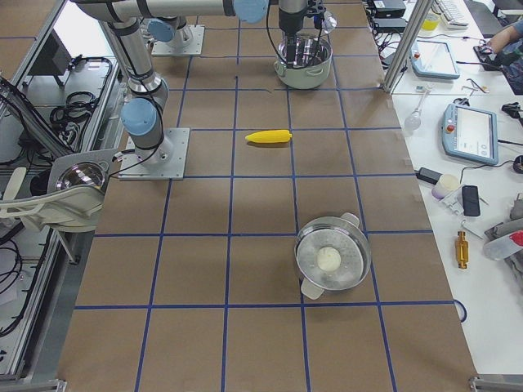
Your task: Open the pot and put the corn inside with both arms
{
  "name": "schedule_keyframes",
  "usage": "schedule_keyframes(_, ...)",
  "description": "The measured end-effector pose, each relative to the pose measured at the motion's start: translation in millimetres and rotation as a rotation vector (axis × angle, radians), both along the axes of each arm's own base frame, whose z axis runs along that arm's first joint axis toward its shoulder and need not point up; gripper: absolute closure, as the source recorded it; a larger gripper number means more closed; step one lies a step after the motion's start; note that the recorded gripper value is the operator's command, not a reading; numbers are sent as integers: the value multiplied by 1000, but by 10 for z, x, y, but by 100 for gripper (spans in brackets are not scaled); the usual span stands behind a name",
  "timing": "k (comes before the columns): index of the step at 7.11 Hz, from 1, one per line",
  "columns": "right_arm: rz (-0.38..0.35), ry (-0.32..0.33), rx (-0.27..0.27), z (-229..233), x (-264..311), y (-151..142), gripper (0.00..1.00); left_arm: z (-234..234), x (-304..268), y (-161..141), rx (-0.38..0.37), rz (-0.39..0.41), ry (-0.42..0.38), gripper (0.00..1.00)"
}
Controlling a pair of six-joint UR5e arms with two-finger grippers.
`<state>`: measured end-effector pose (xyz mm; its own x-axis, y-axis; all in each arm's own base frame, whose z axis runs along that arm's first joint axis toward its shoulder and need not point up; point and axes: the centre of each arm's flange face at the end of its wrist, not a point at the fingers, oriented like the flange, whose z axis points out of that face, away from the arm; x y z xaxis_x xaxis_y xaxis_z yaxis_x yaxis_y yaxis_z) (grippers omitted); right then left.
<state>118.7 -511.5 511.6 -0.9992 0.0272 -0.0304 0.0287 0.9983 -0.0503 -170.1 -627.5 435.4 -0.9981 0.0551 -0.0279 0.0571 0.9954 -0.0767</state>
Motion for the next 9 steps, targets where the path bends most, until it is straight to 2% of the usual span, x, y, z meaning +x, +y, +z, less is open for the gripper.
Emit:
schedule_keyframes(2, 1, 0, 0, -2, 0, -4, 0, -155, 927, -5, 40, -27, -30, 66)
schedule_keyframes(5, 2, -1, -1, -1, 0, -6, 0, -949, 2192, 211, 64, -36, -16, 66)
schedule_keyframes(9, 2, 0, 0, -2, 0, -5, 0, -1937, 2704, 602, -17, -20, 18, 66)
